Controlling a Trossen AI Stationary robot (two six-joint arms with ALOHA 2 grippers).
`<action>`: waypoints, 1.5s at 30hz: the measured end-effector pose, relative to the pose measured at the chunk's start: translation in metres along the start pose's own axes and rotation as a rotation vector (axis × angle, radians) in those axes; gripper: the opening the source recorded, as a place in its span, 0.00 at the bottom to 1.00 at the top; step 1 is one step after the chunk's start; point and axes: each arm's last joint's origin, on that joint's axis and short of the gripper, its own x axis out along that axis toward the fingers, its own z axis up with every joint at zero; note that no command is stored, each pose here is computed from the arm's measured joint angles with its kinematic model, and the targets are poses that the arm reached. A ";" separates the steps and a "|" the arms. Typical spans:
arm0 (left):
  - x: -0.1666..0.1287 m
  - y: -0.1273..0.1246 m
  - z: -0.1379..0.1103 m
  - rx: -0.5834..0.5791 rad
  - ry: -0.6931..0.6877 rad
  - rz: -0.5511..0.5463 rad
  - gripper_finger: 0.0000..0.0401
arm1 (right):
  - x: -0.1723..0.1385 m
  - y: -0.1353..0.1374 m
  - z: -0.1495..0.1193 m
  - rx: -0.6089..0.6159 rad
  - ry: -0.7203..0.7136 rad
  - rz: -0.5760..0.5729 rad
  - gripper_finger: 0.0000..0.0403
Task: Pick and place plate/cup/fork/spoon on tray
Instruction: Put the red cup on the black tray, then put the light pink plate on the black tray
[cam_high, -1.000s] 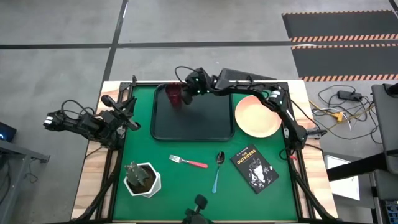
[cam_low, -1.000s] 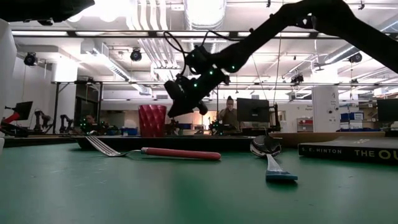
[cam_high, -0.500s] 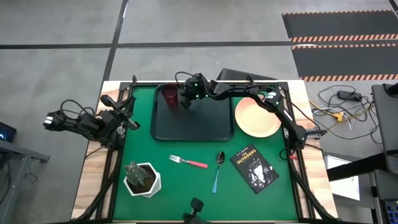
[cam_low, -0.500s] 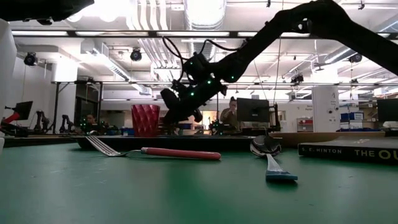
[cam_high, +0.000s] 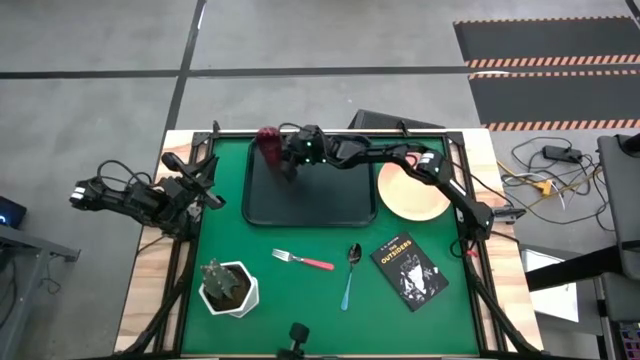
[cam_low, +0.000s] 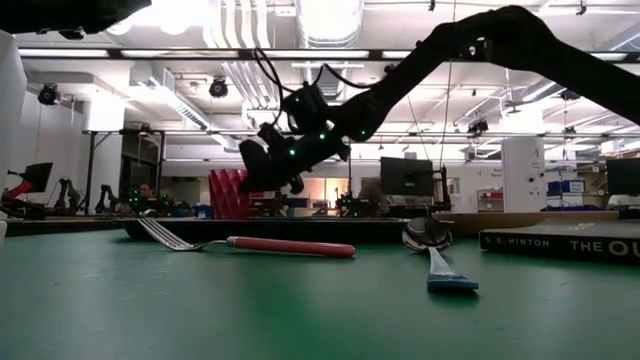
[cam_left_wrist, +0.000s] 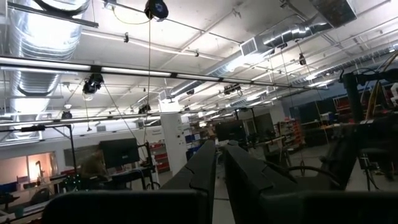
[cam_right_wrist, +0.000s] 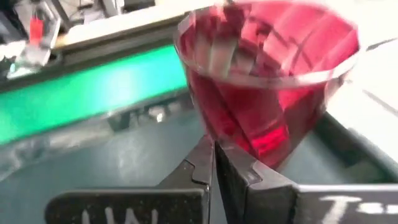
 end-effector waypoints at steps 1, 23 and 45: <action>0.000 0.000 0.000 0.000 0.000 0.000 0.04 | 0.001 -0.001 0.002 -0.001 -0.009 -0.001 0.02; 0.000 0.000 0.000 -0.005 0.001 -0.001 0.04 | -0.042 0.079 0.064 -0.037 0.482 0.162 0.02; -0.002 -0.003 -0.005 0.007 0.013 -0.008 0.04 | -0.187 0.106 0.046 0.023 0.813 -0.246 0.02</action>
